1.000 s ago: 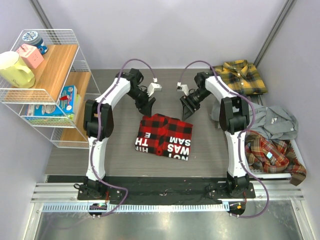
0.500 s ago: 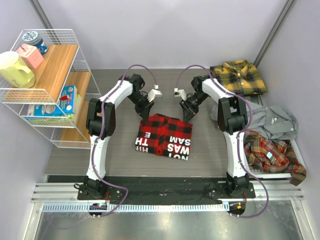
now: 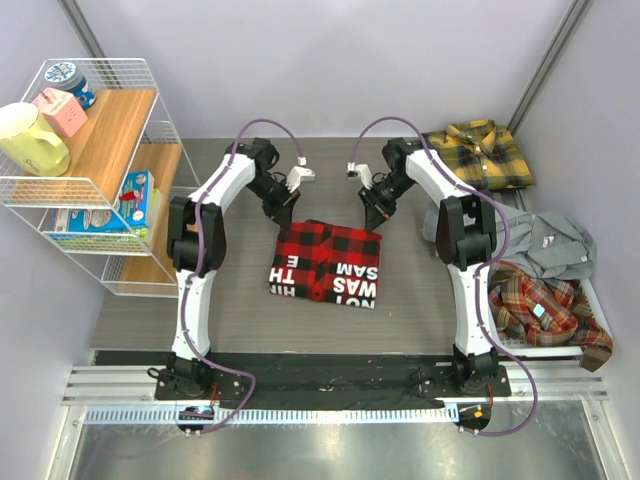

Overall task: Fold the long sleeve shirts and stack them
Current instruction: Fold the shirt

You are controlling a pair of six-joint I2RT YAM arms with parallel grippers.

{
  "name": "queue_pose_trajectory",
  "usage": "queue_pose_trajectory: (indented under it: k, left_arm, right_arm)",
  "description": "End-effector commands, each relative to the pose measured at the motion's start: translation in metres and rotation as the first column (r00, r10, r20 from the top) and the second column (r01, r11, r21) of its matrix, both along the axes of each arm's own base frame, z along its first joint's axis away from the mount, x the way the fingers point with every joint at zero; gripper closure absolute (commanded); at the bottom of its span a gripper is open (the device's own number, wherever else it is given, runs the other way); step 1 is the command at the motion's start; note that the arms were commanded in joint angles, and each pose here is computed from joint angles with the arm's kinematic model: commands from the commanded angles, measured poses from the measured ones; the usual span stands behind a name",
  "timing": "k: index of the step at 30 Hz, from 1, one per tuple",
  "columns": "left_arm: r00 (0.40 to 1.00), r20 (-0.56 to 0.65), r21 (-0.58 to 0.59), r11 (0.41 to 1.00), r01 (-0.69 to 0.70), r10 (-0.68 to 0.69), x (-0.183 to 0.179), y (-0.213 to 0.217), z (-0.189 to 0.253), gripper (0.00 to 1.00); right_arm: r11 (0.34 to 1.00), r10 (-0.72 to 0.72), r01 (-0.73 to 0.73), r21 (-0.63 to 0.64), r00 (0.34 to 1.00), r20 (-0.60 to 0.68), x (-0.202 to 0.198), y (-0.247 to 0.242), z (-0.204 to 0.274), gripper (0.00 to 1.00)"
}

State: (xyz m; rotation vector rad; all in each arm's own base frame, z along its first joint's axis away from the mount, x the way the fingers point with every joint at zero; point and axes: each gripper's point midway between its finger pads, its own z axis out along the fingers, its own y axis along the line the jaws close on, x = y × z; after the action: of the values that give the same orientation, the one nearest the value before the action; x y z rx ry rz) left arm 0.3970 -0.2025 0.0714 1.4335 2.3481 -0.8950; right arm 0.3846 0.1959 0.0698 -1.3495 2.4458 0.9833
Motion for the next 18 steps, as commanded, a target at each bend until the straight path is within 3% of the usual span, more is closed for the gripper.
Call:
queue_pose_trajectory:
  k: [1, 8, 9, 10, 11, 12, 14, 15, 16, 17, 18]
  left_arm:
    - [0.992, 0.045, 0.108, 0.986, -0.126, 0.122, 0.034, 0.028, -0.022, 1.00]
    - [0.965, 0.135, 0.189, 0.950, -0.248, 0.225, 0.078, 0.039, -0.042, 1.00]
    - [0.963, 0.129, 0.202, 0.944, -0.261, 0.238, 0.079, 0.041, -0.046, 1.00]
    - [0.954, 0.156, 0.215, 0.934, -0.284, 0.254, 0.085, 0.045, -0.045, 0.99]
    - [0.948, 0.159, 0.212, 0.928, -0.305, 0.275, 0.086, 0.046, -0.045, 0.94]
    - [0.935, 0.171, 0.190, 0.921, -0.341, 0.311, 0.088, 0.045, -0.031, 0.83]
    - [0.917, 0.172, 0.106, 0.919, -0.380, 0.359, 0.089, 0.043, -0.020, 0.71]
    - [0.901, 0.160, 0.064, 0.907, -0.416, 0.403, 0.087, 0.041, -0.012, 0.57]
    - [0.877, 0.212, -0.007, 0.898, -0.439, 0.431, 0.089, 0.040, 0.024, 0.51]
    - [0.875, 0.207, -0.051, 0.898, -0.438, 0.438, 0.085, 0.035, 0.025, 0.46]
    - [0.863, 0.202, -0.088, 0.886, -0.455, 0.464, 0.080, 0.031, 0.041, 0.33]
  right_arm:
    - [0.989, -0.098, 0.110, -0.099, 0.988, 0.117, 0.046, -0.018, -0.017, 0.99]
    - [0.938, -0.316, 0.341, -0.057, 0.913, 0.257, 0.101, -0.014, -0.019, 0.99]
    - [0.933, -0.333, 0.358, -0.044, 0.902, 0.275, 0.106, -0.013, -0.020, 0.97]
    - [0.923, -0.359, 0.384, -0.038, 0.890, 0.282, 0.109, -0.014, -0.018, 0.87]
    - [0.917, -0.375, 0.399, -0.019, 0.876, 0.302, 0.113, -0.013, -0.008, 0.79]
    - [0.912, -0.390, 0.411, 0.005, 0.862, 0.323, 0.120, -0.012, 0.000, 0.74]
    - [0.900, -0.427, 0.431, 0.063, 0.847, 0.315, 0.123, -0.007, 0.020, 0.53]
    - [0.895, -0.441, 0.434, 0.103, 0.831, 0.338, 0.126, -0.005, 0.041, 0.45]
    - [0.887, -0.458, 0.445, 0.120, 0.821, 0.340, 0.125, -0.006, 0.052, 0.37]
    - [0.886, -0.463, 0.438, 0.152, 0.823, 0.327, 0.121, -0.002, 0.064, 0.31]
    - [0.884, -0.468, 0.432, 0.180, 0.820, 0.328, 0.112, -0.002, 0.082, 0.31]
